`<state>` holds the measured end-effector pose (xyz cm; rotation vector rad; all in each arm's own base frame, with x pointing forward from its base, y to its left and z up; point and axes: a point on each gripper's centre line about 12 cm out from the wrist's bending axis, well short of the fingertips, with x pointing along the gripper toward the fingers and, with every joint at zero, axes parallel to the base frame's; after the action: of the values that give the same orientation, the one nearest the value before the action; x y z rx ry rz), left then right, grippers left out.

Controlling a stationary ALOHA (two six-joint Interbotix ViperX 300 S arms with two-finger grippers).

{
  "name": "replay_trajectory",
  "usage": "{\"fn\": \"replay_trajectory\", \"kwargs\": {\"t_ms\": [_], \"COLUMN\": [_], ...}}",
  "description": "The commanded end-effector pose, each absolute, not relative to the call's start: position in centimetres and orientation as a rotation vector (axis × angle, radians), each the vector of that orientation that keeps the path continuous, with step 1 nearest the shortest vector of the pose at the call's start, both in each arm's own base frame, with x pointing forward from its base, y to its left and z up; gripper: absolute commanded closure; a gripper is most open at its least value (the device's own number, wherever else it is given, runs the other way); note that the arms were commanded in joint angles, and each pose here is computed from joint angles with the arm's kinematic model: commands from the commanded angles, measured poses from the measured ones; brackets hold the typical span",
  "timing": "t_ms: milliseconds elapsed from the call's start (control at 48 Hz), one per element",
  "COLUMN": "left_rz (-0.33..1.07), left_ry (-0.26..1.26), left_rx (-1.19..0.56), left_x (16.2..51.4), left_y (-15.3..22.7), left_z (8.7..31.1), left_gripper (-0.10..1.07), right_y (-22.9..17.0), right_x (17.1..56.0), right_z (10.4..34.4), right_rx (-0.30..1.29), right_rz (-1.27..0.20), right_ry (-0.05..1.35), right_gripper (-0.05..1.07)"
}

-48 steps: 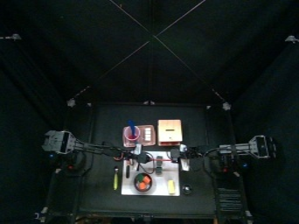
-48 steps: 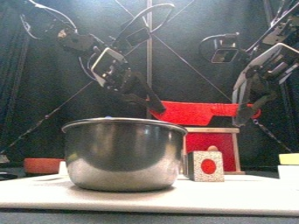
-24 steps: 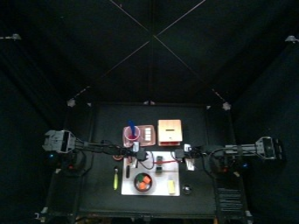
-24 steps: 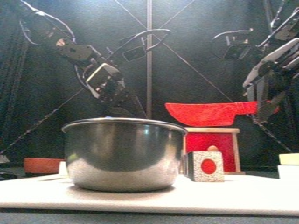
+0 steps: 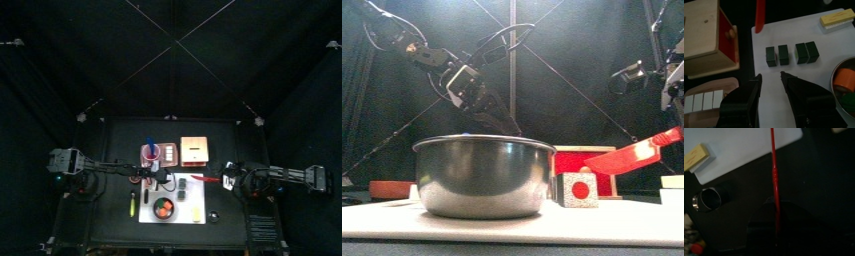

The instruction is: Cut green sushi roll

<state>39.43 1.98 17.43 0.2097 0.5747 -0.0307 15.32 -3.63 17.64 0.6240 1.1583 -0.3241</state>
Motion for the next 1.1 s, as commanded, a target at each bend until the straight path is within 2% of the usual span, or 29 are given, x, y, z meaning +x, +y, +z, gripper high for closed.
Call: {"fn": "replay_trajectory", "kwargs": {"t_ms": [0, 208, 500, 667, 958, 1083], "left_rz": [-0.019, -0.011, -0.008, 0.001, 0.004, 0.004], "left_ry": [0.479, 0.4, 0.355, 0.362, 0.376, 0.37], "left_rx": [0.21, 0.206, 0.193, 0.179, 0.171, 0.17], "left_x": [39.5, 38.1, 37.0, 36.8, 36.5, 36.4], "left_y": [2.2, 2.4, 2.5, 2.7, 2.7, 2.6], "left_z": [19.7, 20.1, 19.1, 18.9, 18.4, 18.5], "left_gripper": [0.22, 0.22, 0.22, 0.21, 0.21, 0.21], "right_y": [-3.7, -2.5, -2.4, -2.3, -2.2, -2.4], "right_x": [15.7, 16.3, 16.3, 16.6, 17.0, 17.5], "right_z": [17.3, 16.3, 15.5, 15.5, 14.6, 15.1], "right_rx": [0.67, 0.753, 0.791, 0.831, 0.876, 0.855], "right_rz": [-0.334, -0.299, -0.316, -0.318, -0.331, -0.321], "right_ry": [1.135, 1.077, 1.05, 1.05, 1.104, 1.1], "right_gripper": [0.7, 0.69, 0.64, 0.5, 0.14, 0.05]}}
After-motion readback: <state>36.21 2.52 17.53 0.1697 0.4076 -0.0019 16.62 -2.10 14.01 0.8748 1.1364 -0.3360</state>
